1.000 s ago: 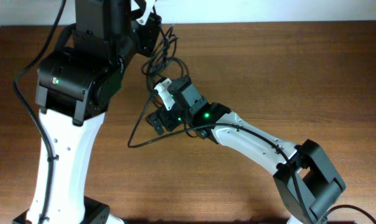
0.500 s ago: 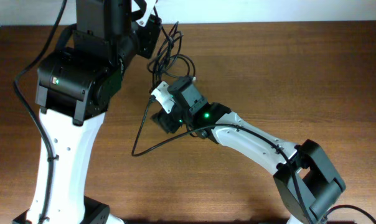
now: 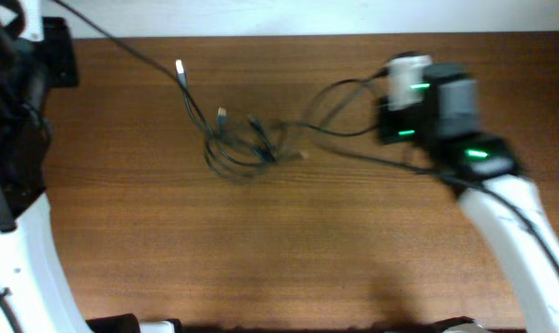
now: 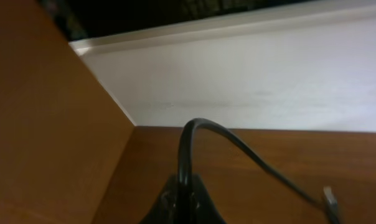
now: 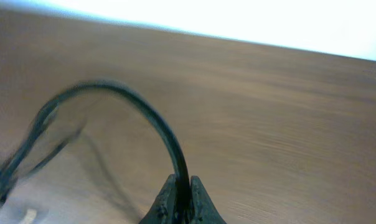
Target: Untangle cables
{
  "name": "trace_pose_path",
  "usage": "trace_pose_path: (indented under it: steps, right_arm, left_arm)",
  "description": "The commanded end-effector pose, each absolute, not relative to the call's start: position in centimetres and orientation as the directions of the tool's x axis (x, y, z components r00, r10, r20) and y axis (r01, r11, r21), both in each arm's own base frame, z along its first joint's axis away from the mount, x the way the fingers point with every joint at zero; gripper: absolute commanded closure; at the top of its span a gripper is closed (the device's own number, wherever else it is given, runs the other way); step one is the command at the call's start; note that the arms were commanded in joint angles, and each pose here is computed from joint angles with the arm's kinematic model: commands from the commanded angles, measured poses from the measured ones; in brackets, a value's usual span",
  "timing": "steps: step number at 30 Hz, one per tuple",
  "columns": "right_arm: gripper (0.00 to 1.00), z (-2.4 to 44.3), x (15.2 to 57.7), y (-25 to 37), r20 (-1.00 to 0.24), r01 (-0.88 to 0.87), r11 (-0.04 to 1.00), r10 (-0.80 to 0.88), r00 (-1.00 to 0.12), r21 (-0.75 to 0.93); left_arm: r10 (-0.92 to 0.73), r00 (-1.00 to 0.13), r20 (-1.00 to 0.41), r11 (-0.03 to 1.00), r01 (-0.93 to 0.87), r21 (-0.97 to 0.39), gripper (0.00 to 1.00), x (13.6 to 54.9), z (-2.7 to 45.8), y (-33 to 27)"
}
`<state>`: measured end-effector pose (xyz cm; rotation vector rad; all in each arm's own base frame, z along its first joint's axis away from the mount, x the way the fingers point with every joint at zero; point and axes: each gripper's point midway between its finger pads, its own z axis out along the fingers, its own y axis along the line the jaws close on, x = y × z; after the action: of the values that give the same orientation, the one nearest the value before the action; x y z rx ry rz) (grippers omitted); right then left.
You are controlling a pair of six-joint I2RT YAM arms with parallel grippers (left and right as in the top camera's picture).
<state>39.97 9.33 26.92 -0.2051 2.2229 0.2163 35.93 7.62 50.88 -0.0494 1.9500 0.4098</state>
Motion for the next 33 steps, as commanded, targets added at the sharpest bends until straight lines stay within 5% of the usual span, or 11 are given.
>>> trace_pose_path:
  steps: [1, 4, 10, 14, 19, 23, 27, 33]
  right_arm:
    - [0.96, 33.6, 37.5, -2.5, -0.877, 0.068, 0.988, 0.154, -0.455, 0.138]
    - [0.96, 37.3, 32.8, -11.6, -0.913, 0.266, 0.944, 0.274, -0.304, 0.195]
    - [0.96, 45.5, 30.2, -14.8, -0.981, 0.392, 0.914, 0.162, -0.111, 0.107]
    - [0.96, 37.0, 28.9, -24.2, -0.869, 0.612, 0.755, 0.445, -0.215, 0.235]
    - [0.96, 30.1, 29.0, -29.2, -0.764, 0.709, 0.662, 0.582, -0.280, 0.244]
    - [0.96, 30.9, 34.6, -22.4, -0.784, 0.518, 0.820, 0.481, -0.393, 0.244]
    - [0.96, 30.0, 39.6, -6.7, -0.766, 0.183, 0.968, 0.249, -0.593, 0.174]
    - [0.96, 30.3, 36.7, 17.1, -0.792, -0.330, 0.943, -0.174, -0.586, 0.037]
  left_arm:
    - [0.109, -0.369, -0.923, 0.944, -0.252, 0.212, 1.00, 34.9, 52.0, 9.2]
    - [0.104, -0.369, -0.924, 0.945, -0.254, 0.208, 1.00, 34.8, 52.0, 9.4]
    - [0.081, -0.410, -0.909, 0.916, -0.329, 0.229, 1.00, 35.7, 50.8, 12.2]
    - [-0.066, -0.414, -0.908, 0.879, -0.454, 0.144, 1.00, 34.3, 49.1, 19.7]
    - [-0.142, -0.359, -0.923, 0.830, -0.552, 0.087, 1.00, 31.7, 49.5, 24.1]
    - [-0.153, -0.367, -0.918, 0.900, -0.434, 0.024, 1.00, 34.2, 48.5, 22.2]
    - [-0.114, -0.389, -0.914, 0.944, -0.329, 0.022, 1.00, 36.5, 48.2, 18.2]
    - [-0.045, -0.404, -0.914, 0.985, -0.173, 0.028, 1.00, 39.0, 48.2, 12.0]
